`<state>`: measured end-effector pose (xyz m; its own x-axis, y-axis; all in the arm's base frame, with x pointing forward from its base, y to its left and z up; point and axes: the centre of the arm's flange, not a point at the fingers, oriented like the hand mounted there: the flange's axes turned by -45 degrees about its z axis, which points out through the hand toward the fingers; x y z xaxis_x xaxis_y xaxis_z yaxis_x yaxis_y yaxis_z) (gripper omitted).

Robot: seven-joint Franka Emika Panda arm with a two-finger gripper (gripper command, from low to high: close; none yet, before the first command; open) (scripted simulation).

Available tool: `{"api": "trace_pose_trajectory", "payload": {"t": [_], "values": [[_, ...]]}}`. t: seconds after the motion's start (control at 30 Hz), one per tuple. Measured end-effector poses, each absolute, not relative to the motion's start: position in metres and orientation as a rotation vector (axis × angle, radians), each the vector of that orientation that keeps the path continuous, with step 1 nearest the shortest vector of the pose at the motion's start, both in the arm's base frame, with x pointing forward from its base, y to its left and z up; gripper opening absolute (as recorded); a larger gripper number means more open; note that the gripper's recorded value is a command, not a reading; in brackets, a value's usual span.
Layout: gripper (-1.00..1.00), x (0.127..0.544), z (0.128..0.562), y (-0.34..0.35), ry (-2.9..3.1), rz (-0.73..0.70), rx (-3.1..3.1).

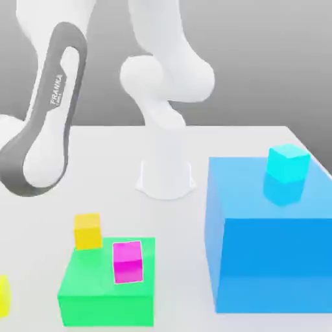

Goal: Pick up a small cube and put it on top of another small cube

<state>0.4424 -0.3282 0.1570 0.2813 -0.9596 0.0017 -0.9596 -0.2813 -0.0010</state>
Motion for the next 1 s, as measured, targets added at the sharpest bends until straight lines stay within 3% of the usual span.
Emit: {"api": "trace_pose_trajectory", "payload": {"t": [0.03, 0.27, 0.6, 1.0], "values": [[-1.0, 0.442, 0.143, -0.328, -1.885, 0.002, 2.513], [-1.0, 0.441, 0.14, -0.328, -1.887, 0.002, 2.512], [-1.0, 0.427, 0.247, -0.284, -1.713, -0.002, 2.655], [-1.0, 0.368, 0.322, -0.186, -1.248, -0.001, 2.902]]}}
